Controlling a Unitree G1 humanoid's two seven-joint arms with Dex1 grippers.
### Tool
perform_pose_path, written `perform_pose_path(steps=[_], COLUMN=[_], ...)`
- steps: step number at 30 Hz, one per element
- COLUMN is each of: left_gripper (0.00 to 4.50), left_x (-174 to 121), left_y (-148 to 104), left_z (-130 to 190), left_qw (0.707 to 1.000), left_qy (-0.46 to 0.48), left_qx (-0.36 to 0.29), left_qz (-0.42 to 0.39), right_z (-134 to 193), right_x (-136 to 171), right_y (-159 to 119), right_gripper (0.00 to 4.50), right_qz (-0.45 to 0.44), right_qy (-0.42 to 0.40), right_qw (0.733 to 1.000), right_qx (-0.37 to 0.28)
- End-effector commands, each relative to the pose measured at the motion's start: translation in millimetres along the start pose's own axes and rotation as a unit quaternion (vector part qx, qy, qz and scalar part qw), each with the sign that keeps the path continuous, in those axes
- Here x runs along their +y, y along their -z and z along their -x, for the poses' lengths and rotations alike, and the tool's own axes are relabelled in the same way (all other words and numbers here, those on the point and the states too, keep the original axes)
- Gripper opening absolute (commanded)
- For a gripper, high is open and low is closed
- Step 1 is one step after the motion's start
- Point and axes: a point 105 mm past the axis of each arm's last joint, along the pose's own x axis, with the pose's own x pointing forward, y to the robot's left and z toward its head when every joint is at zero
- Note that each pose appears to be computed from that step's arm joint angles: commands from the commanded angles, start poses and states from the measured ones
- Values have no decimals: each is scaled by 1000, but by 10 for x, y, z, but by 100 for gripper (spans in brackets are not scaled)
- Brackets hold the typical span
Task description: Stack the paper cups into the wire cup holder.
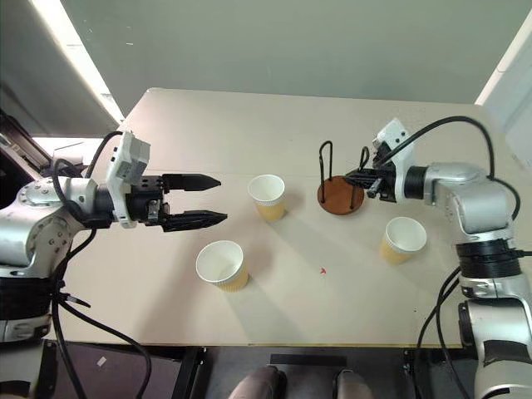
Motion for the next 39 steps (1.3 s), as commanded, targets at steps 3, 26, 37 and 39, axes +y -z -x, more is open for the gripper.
perform_pose_path(steps=[3,26,37,39], left_gripper=[450,450,450,450], left_x=[-260,-399,-382,-384], left_y=[-247,-217,-225,-224], left_z=[38,-1,-46,-56], left_qw=[997,992,992,992], left_qy=[76,118,119,121], left_qx=[1,37,23,21], left_qz=[-18,-34,-39,-41], right_z=[88,-18,142,244], right_x=[520,829,791,797], right_y=[-116,663,399,329], right_gripper=[3,66,337,337], right_qz=[48,58,66,76], right_qy=[-104,-175,-148,-146], right_qw=[993,971,980,979], right_qx=[21,153,118,121])
